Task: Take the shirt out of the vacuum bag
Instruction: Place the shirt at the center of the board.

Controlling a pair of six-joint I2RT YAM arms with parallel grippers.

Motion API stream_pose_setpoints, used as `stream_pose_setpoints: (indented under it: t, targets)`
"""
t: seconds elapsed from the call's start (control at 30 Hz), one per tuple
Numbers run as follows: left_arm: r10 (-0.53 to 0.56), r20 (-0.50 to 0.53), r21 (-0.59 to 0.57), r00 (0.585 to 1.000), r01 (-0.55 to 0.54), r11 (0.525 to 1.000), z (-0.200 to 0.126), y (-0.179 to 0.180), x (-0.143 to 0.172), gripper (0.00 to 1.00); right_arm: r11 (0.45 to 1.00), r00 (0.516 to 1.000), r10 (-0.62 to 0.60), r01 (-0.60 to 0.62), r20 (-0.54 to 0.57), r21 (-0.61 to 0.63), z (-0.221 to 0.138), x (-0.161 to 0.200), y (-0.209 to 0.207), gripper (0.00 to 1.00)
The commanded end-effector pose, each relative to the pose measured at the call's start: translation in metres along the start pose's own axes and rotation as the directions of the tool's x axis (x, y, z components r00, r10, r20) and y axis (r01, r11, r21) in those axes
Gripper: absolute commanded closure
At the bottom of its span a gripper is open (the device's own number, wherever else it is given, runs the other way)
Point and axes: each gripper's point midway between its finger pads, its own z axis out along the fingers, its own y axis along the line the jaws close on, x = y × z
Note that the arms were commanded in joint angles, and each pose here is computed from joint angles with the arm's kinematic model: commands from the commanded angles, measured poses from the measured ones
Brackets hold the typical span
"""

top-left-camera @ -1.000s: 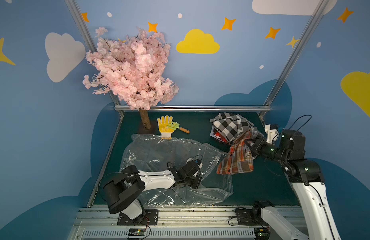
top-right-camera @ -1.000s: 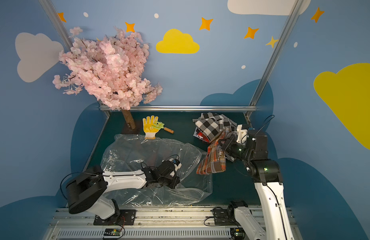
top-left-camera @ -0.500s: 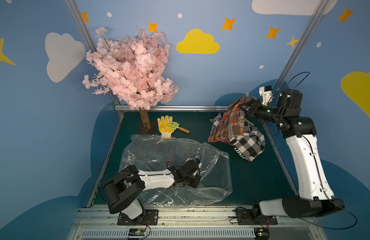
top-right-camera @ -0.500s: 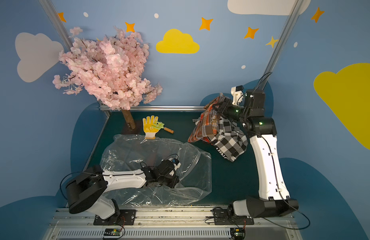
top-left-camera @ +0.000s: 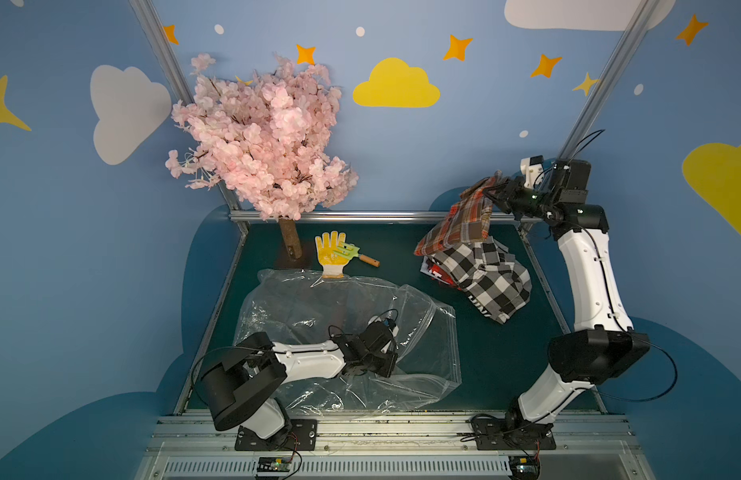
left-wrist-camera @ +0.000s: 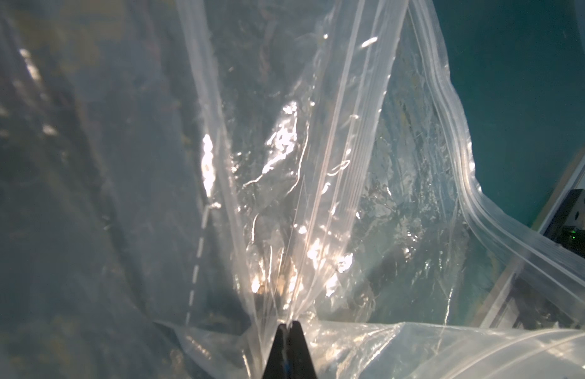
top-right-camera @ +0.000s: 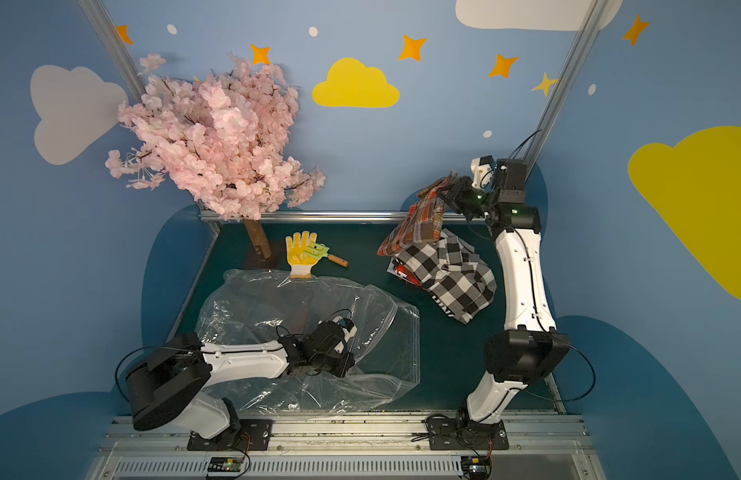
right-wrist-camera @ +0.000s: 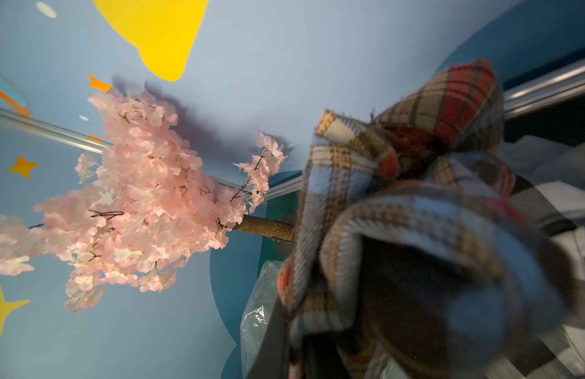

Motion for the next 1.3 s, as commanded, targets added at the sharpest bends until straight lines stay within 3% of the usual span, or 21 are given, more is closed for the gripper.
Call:
stream_pose_setpoints:
  t: [0.0, 0.6, 0.73, 0.97, 1.07, 1.1, 1.27]
  targets:
    - [-0.019, -0.049, -0.041, 0.999, 0.017, 0.999, 0.0, 0.013, 0.015, 0.97, 1.0, 0.998, -0.003, 0.004, 0.056, -0.01, -0.019, -0.002, -0.021, 1.0]
    - [-0.017, -0.064, -0.049, 0.998, 0.014, 0.999, 0.001, 0.013, 0.014, 0.97, 0.962, 0.987, 0.15, -0.158, 0.052, 0.223, -0.055, 0.051, -0.188, 1.0]
    - [-0.018, -0.064, -0.05, 0.998, 0.015, 0.999, 0.001, 0.012, 0.013, 0.97, 0.94, 0.976, 0.218, -0.216, 0.022, 0.264, -0.053, 0.061, -0.214, 0.92]
    - [-0.021, -0.07, -0.057, 0.997, 0.017, 0.998, 0.002, 0.013, 0.014, 0.97, 0.906, 0.954, 0.299, -0.275, -0.026, 0.323, -0.047, 0.081, -0.253, 0.57]
    - [-0.02, -0.07, -0.056, 0.997, 0.016, 0.998, 0.002, 0.013, 0.013, 0.97, 0.899, 0.947, 0.319, -0.292, -0.033, 0.327, -0.044, 0.084, -0.261, 0.33]
    - [-0.02, -0.067, -0.055, 0.998, 0.016, 0.998, 0.002, 0.012, 0.012, 0.97, 0.9, 0.945, 0.325, -0.298, -0.034, 0.317, -0.044, 0.083, -0.26, 0.2]
    - [-0.01, -0.058, -0.054, 0.998, 0.007, 0.999, 0.001, 0.008, 0.003, 0.97, 0.9, 0.957, 0.289, -0.285, 0.038, 0.33, -0.057, 0.077, -0.26, 0.11]
